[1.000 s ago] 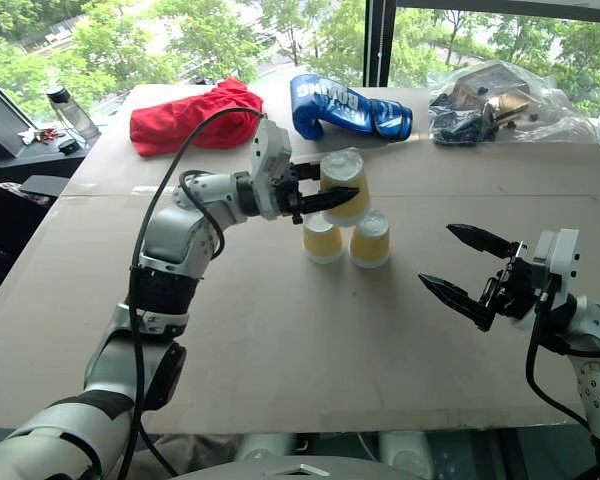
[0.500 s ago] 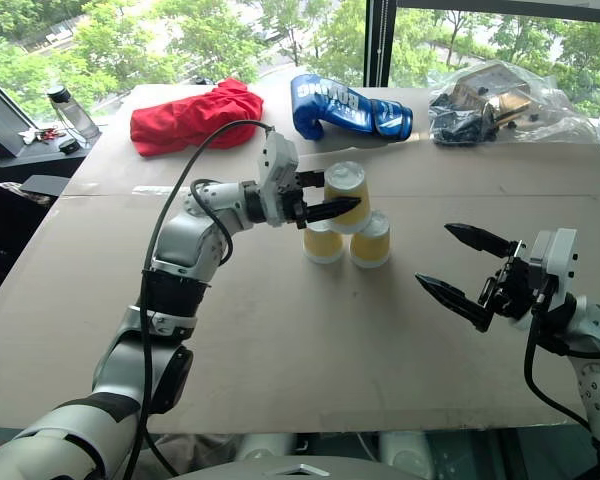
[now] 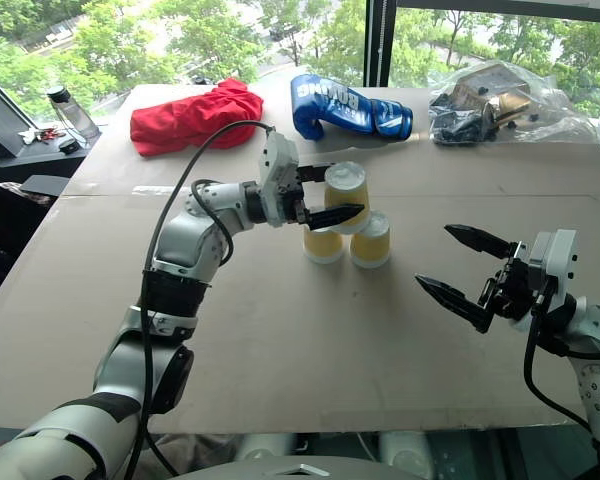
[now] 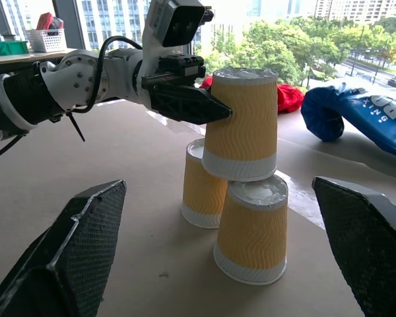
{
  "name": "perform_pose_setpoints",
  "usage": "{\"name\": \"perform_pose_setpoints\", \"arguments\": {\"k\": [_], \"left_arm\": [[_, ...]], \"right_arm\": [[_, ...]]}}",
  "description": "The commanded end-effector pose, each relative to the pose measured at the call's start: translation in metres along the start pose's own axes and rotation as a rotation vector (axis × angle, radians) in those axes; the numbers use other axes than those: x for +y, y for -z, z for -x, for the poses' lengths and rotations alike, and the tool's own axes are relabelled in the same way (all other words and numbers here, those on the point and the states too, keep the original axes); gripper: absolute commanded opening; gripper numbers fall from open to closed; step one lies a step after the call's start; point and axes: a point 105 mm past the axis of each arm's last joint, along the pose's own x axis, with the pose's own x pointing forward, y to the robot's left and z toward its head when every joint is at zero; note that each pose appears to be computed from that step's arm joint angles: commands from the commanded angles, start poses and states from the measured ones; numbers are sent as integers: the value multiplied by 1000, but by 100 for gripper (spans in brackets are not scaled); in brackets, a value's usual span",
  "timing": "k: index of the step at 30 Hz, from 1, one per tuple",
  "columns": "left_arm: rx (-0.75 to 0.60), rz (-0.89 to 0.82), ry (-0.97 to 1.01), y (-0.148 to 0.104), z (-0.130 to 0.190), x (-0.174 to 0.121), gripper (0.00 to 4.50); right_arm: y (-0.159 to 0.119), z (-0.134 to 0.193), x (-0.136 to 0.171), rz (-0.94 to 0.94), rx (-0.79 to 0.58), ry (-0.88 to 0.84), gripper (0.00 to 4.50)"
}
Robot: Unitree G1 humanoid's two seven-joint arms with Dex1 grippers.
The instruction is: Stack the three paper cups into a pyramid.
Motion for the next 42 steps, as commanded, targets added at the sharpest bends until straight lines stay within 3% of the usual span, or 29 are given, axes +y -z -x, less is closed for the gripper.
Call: {"name": "perform_pose_setpoints", "arguments": {"k": [1, 17, 24, 25, 27, 31, 37, 42], "left_arm": [[-49, -37, 33, -22, 6, -6, 447], [-117, -82, -58, -56, 30, -4, 447], [-197, -129, -165, -79, 69, -9, 447], [-200, -100, -176, -75, 78, -13, 447], [-99, -11, -217, -43, 101, -27, 447], [213, 91, -310, 39, 137, -74, 447], [337, 219, -452, 93, 154, -116, 447], [331, 208, -515, 105, 156, -121, 447]], "right_arm": [[-11, -1, 2, 31, -33, -28, 450], [-7, -6, -3, 13, -46, -48, 450], [-4, -3, -6, -2, -38, -38, 450], [-3, -1, -6, -7, -33, -34, 450], [7, 5, -5, -5, 13, -36, 450], [34, 20, -4, -26, 90, 1, 450], [63, 43, -4, -60, 148, 70, 450], [74, 55, -3, -81, 171, 89, 450]]}}
